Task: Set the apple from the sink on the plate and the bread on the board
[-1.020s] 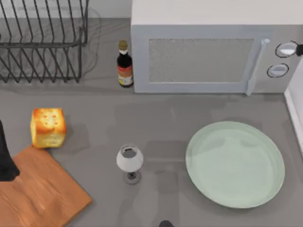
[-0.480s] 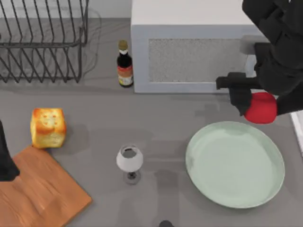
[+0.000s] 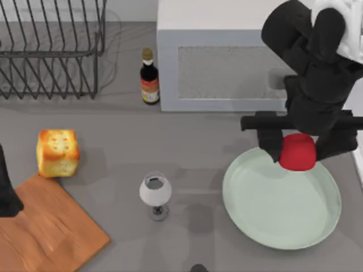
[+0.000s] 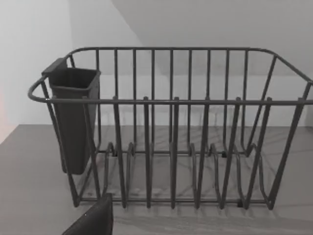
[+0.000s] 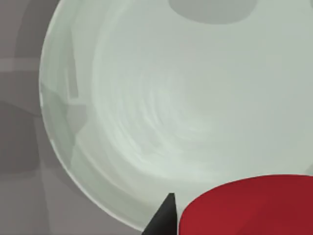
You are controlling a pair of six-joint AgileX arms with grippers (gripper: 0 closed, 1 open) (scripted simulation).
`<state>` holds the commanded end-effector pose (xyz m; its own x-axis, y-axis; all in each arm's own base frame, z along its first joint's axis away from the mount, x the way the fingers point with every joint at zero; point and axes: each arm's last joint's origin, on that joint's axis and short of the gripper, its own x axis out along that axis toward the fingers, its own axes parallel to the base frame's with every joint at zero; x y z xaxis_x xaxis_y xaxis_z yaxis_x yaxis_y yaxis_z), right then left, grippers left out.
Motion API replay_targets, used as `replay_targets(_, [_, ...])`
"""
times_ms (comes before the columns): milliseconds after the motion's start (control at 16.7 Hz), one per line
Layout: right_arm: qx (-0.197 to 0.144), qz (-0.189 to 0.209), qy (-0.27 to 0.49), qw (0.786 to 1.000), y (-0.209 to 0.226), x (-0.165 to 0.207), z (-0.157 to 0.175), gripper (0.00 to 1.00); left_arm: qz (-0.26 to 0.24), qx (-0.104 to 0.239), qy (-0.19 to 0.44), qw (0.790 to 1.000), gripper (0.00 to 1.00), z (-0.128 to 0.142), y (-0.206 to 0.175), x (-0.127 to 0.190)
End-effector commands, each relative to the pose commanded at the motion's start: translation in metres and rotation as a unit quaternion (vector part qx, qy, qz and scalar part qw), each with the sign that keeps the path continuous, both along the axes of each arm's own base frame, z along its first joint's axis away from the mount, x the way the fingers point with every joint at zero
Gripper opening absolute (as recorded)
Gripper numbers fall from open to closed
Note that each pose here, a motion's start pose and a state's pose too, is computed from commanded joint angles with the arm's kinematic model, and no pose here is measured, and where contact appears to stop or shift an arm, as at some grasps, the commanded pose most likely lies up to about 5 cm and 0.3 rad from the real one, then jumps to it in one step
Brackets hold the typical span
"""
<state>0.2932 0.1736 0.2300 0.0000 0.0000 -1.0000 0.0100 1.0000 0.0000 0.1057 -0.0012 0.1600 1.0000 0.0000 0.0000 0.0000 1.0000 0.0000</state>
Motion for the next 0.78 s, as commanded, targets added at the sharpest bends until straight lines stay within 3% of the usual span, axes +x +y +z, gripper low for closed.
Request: replay_targets(780, [0.0, 0.0, 0.0, 1.0, 0.0, 0.0, 0.0, 0.98, 0.0, 0.0, 0.0, 1.0, 1.0, 0.0, 0.0, 0.0])
